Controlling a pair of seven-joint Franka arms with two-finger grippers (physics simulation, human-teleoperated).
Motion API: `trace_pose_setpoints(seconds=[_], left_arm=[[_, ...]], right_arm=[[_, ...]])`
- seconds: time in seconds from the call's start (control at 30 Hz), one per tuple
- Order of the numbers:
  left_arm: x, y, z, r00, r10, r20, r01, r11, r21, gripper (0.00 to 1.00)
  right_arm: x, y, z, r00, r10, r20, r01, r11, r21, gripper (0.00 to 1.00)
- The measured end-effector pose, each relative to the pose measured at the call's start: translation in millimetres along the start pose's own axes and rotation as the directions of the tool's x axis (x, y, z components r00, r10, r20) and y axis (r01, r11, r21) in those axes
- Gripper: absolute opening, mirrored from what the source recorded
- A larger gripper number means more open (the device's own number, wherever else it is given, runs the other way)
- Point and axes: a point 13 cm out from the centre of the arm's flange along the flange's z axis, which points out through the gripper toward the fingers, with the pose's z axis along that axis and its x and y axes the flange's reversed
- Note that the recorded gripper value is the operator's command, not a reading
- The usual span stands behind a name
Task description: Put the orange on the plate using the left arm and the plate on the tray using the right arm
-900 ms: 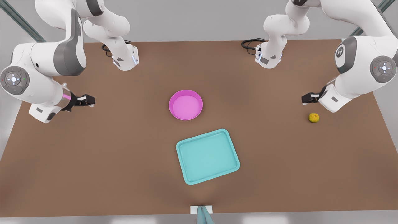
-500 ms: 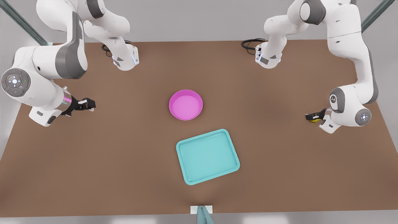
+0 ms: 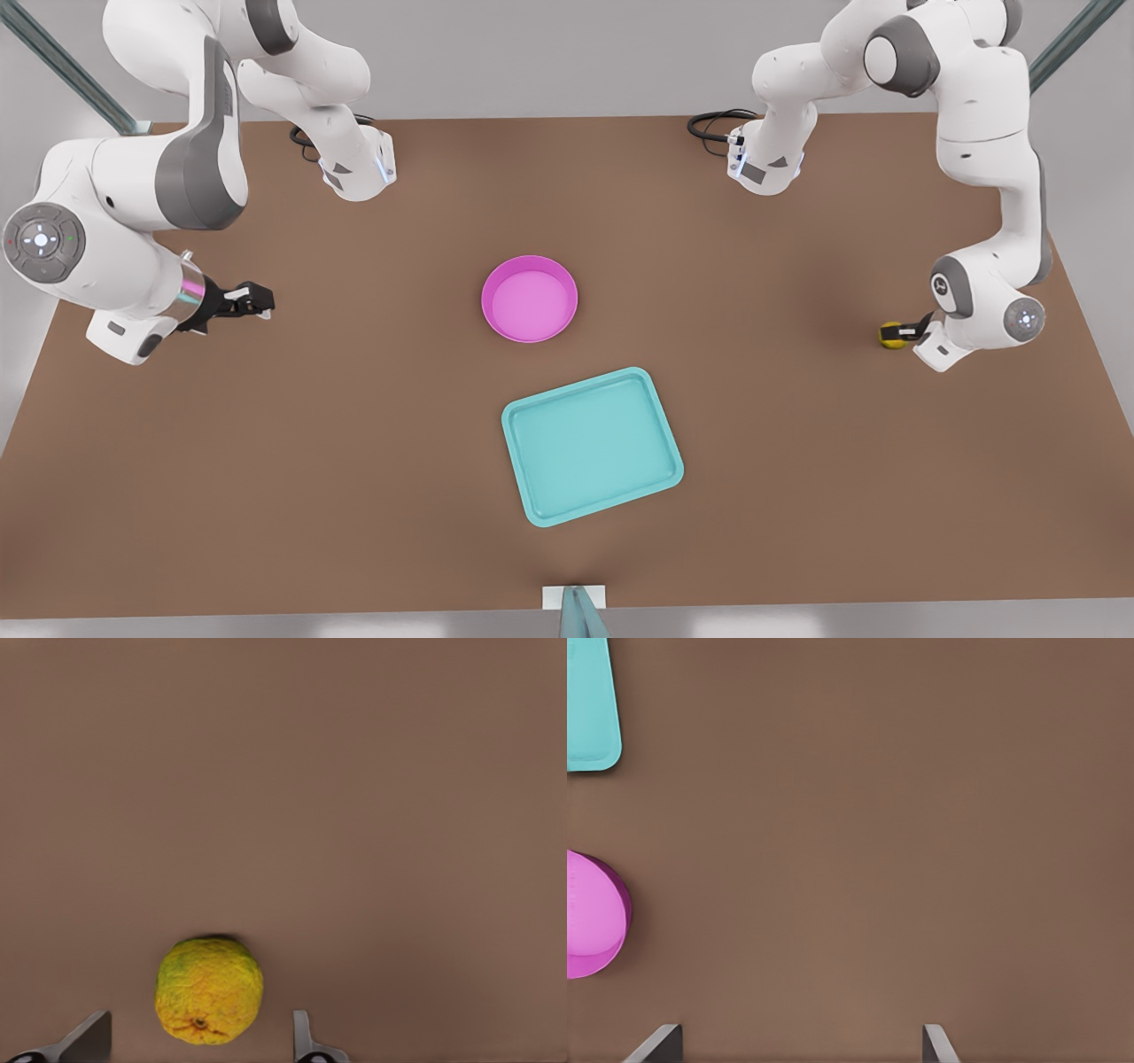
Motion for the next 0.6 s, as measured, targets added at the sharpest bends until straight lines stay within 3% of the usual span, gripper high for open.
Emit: trace_pose_setpoints(seconds=[0.6], left_arm=[[-2.5,4.6,50.5,0.989,0.146,-0.039,-0.145,0.989,0.008,1.0]], right_arm=[[-2.8,0.6,5.4,1.0,0.0,-0.01,0.0,1.0,0.0,1.0]])
